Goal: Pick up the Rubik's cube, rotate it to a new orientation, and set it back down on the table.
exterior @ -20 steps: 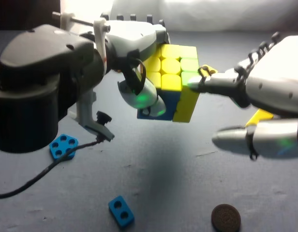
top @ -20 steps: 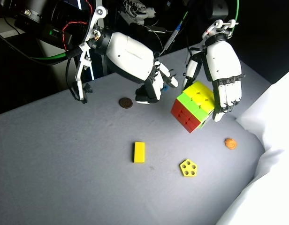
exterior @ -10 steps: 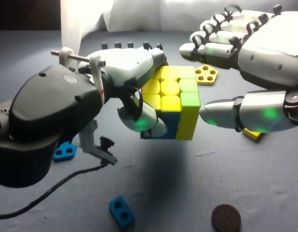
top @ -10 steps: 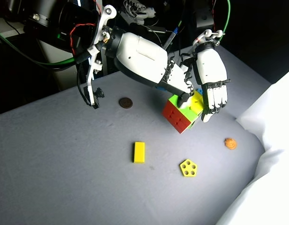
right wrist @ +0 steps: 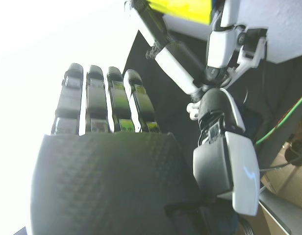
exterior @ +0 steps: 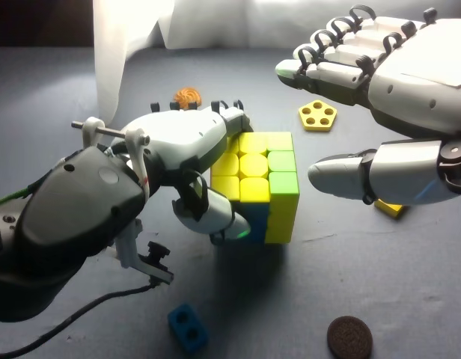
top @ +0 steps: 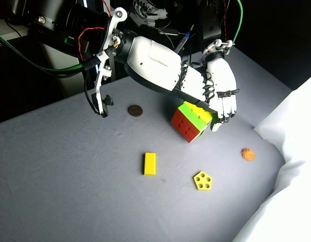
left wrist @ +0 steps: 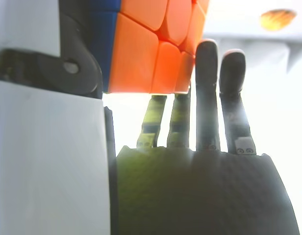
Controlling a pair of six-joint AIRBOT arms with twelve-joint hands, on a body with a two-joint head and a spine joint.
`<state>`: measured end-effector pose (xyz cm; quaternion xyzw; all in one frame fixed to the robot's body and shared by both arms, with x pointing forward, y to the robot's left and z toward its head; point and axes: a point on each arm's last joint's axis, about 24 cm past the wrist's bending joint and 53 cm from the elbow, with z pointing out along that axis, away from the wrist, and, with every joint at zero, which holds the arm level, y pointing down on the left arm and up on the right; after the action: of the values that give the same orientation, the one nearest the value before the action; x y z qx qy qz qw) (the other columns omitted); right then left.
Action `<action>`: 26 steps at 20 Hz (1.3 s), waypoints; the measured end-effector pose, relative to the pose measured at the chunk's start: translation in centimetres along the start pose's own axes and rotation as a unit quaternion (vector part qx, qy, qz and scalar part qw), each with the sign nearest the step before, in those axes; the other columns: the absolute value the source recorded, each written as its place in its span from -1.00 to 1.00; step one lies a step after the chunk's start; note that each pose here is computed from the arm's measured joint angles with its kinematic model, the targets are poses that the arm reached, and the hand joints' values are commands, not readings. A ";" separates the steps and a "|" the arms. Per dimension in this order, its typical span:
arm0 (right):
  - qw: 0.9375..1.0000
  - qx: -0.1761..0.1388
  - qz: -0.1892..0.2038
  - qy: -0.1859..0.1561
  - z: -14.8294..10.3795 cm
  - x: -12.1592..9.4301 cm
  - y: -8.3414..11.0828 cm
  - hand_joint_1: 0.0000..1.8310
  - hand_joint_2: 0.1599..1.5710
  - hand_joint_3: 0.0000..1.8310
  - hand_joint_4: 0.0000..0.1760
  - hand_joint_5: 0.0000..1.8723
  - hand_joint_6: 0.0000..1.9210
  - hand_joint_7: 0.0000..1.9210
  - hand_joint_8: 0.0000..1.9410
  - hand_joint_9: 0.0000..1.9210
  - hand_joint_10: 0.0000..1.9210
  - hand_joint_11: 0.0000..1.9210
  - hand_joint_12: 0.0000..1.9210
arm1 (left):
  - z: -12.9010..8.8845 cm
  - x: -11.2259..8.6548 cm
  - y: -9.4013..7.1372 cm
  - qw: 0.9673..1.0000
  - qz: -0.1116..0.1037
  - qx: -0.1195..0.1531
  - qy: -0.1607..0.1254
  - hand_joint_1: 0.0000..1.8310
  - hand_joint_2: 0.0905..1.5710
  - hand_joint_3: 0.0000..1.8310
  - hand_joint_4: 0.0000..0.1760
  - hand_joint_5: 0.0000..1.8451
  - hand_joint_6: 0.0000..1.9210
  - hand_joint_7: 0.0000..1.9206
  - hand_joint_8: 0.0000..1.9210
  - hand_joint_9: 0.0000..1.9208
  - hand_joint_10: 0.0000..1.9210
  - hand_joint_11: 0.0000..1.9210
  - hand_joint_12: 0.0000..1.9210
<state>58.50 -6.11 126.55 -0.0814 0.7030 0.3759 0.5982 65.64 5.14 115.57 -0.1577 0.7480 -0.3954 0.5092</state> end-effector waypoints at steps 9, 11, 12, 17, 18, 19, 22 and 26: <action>0.999 -0.019 0.002 0.026 0.1 1.2 1.3 -1.00 0.53 -1.00 -1.00 -0.91 -0.98 -0.93 -0.98 -0.99 -0.99 -1.00 -1.00 | -0.1 0.3 1.1 1.000 -0.004 0.006 -0.010 0.15 0.73 -1.00 -0.99 -0.44 0.65 -0.43 0.81 -0.68 0.58 -0.81 0.84; 1.000 -0.019 0.003 0.023 0.1 1.0 1.4 -1.00 0.54 -1.00 -1.00 -0.94 -0.99 -0.95 -1.00 -1.00 -1.00 -1.00 -1.00 | -0.2 0.4 1.3 1.000 -0.004 0.005 -0.010 0.05 0.72 -1.00 -1.00 -0.43 0.70 -0.64 0.52 -0.68 0.51 -0.80 0.77; 1.000 -0.019 0.003 0.022 0.1 1.0 1.3 -1.00 0.54 -1.00 -1.00 -0.93 -0.99 -0.94 -0.99 -1.00 -1.00 -1.00 -1.00 | -0.1 0.6 1.2 1.000 -0.004 0.006 -0.009 0.07 0.56 -1.00 -1.00 -0.68 0.17 -0.71 0.32 -0.69 0.42 -0.79 0.68; 1.000 -0.019 0.003 0.021 0.1 0.9 1.3 -0.98 0.55 -0.99 -1.00 -0.88 -0.97 -0.91 -0.99 -0.96 -0.99 -1.00 -1.00 | -0.1 0.5 1.1 1.000 0.000 0.009 -0.011 -0.18 0.24 -1.00 -1.00 -0.71 -0.97 -0.61 -0.93 -0.63 -0.65 -0.99 0.19; 1.000 -0.019 0.003 0.021 0.1 1.0 1.3 -1.00 0.56 -0.99 -1.00 -0.88 -0.97 -0.91 -0.99 -0.97 -0.99 -1.00 -1.00 | -0.1 0.3 1.0 1.000 0.002 0.010 -0.016 -0.24 0.23 -1.00 -1.00 -0.78 -0.99 -0.66 -0.98 -0.62 -0.84 -1.00 0.07; 1.000 -0.019 0.003 0.022 0.1 1.0 1.4 -1.00 0.56 -0.99 -1.00 -0.89 -0.98 -0.91 -0.99 -0.97 -0.99 -1.00 -1.00 | -0.1 0.2 1.0 1.000 0.002 0.010 -0.018 -0.29 0.20 -1.00 -1.00 -0.86 -1.00 -0.74 -1.00 -0.65 -0.94 -1.00 -0.05; 1.000 -0.021 0.003 0.020 0.1 0.9 1.5 -1.00 0.56 -0.99 -1.00 -0.91 -0.99 -0.94 -1.00 -0.99 -1.00 -1.00 -1.00 | -0.1 0.6 1.2 1.000 -0.006 0.005 -0.010 -0.34 0.14 -1.00 -1.00 -0.99 -1.00 -0.91 -1.00 -0.83 -1.00 -1.00 -0.46; 1.000 -0.022 0.004 0.020 0.1 0.9 1.6 -1.00 0.56 -0.99 -1.00 -0.91 -0.99 -0.93 -0.99 -0.98 -0.99 -1.00 -1.00 | -0.1 0.5 1.2 1.000 -0.006 0.005 -0.011 -0.40 0.08 -1.00 -0.88 -1.00 -1.00 -1.00 -1.00 -0.95 -1.00 -1.00 -0.62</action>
<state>57.40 -4.61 126.42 -0.0993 0.7069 0.3914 0.5807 65.49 5.61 114.37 -0.1639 0.7393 -0.4007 0.5157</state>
